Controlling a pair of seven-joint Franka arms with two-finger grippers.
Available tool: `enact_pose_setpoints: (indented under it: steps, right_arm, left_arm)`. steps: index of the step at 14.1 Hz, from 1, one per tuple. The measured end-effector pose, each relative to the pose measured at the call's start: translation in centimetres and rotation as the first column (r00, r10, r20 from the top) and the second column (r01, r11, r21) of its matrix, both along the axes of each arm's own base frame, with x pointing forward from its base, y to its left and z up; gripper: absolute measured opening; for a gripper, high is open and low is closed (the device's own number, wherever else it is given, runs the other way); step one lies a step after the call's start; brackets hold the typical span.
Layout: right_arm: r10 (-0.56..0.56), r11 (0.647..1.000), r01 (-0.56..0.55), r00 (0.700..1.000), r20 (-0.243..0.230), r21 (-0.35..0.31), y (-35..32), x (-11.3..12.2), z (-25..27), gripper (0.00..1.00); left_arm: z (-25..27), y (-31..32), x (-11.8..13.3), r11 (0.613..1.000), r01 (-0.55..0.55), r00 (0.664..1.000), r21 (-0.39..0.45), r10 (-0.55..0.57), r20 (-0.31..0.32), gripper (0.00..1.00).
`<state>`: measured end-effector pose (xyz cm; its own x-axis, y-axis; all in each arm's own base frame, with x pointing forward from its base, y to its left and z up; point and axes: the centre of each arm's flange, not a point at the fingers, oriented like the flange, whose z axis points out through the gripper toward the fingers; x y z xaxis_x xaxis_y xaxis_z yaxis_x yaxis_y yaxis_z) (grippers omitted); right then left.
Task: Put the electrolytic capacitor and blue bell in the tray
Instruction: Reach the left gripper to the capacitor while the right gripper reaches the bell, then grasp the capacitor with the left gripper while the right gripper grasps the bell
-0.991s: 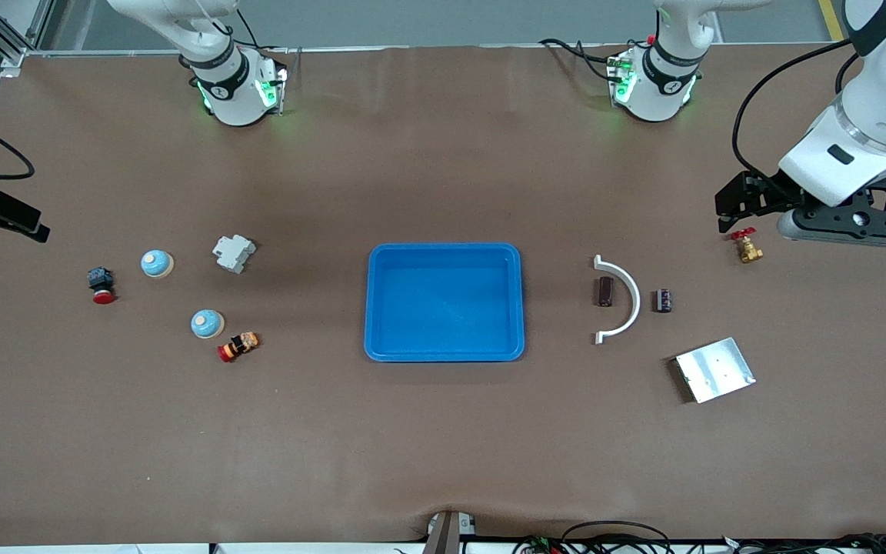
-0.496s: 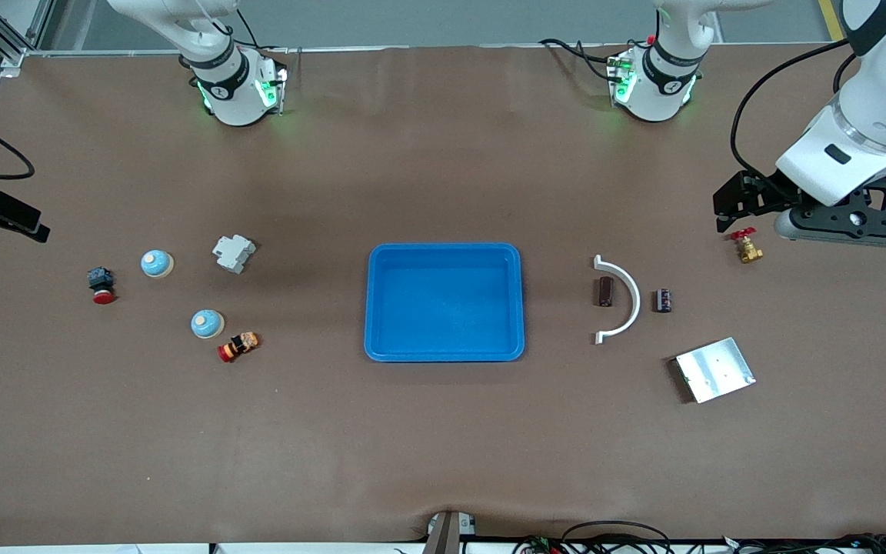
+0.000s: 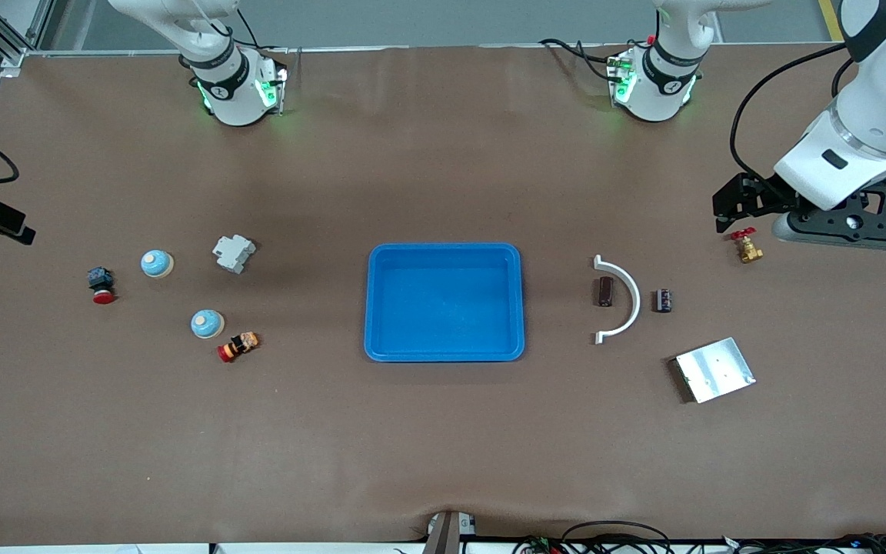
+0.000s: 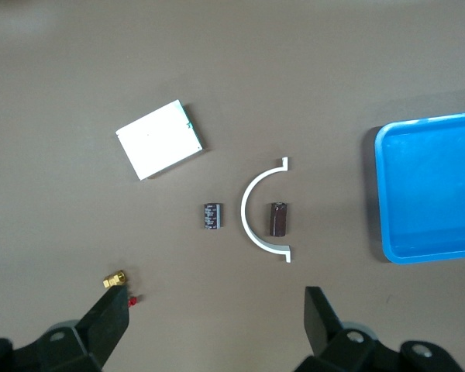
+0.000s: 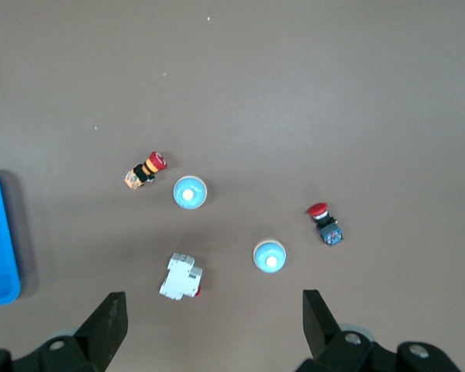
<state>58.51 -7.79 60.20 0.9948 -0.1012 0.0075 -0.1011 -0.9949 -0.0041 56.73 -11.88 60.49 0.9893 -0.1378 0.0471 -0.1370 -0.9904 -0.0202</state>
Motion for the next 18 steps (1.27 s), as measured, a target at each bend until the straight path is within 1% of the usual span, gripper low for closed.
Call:
enact_pose_setpoints:
  steps: [1, 4, 6, 7, 9, 10, 12, 14, 18]
  right_arm:
    - [0.0, 1.0, 0.0, 1.0, -0.004, -0.001, -0.2, 0.6, -1.4, 1.0]
    - [0.015, 1.0, -0.014, 0.998, -0.062, 0.002, -1.7, 1.9, -8.6, 1.0]
    - [0.035, 0.999, -0.035, 0.997, -0.062, 0.001, -3.7, 2.1, -13.6, 1.0]
    - [0.044, 0.999, -0.044, 0.997, -0.061, 0.001, -4.6, 1.8, -15.8, 1.0]
    - [0.044, 0.999, -0.044, 0.996, -0.074, 0.004, -5.5, 0.9, -19.3, 1.0]
    - [0.04, 0.999, -0.039, 0.995, -0.087, 0.007, -5.7, 0.2, -21.1, 1.0]
    - [0.038, 0.999, -0.036, 0.991, -0.128, 0.018, -5.5, -1.4, -24.8, 1.0]
    - [0.033, 0.999, -0.03, 0.988, -0.149, 0.022, -5.6, -2.6, -27.4, 1.0]
    - [0.007, 1.0, -0.004, 0.987, -0.161, 0.017, -7.0, -3.5, -32.5, 1.0]
  left_arm:
    - [-0.3, 0.0, 0.0, 1.0, 0.0, 1.0, 0.001, 0.0, -0.006, 1.0]
    - [-1.4, 0.0, -0.1, 1.0, 0.0, 1.0, 0.006, 0.0, -0.03, 1.0]
    - [-2.7, 0.0, -0.3, 1.0, 0.001, 0.998, 0.012, 0.0, -0.057, 1.0]
    - [-3.3, 0.0, -0.4, 1.0, 0.002, 0.998, 0.015, -0.001, -0.069, 1.0]
    - [-4.4, -0.2, -0.6, 1.0, -0.011, 0.996, 0.019, 0.013, -0.09, 1.0]
    - [-5.0, -0.4, -0.7, 1.0, -0.018, 0.995, 0.02, 0.02, -0.102, 1.0]
    - [-6.7, -1.4, -1.1, 0.999, -0.026, 0.993, 0.023, 0.029, -0.115, 1.0]
    - [-8.9, -2.5, -1.5, 0.999, -0.03, 0.994, 0.023, 0.032, -0.108, 1.0]
    - [-14.1, -3.0, -3.5, 0.999, -0.026, 0.997, 0.024, 0.028, -0.07, 1.0]
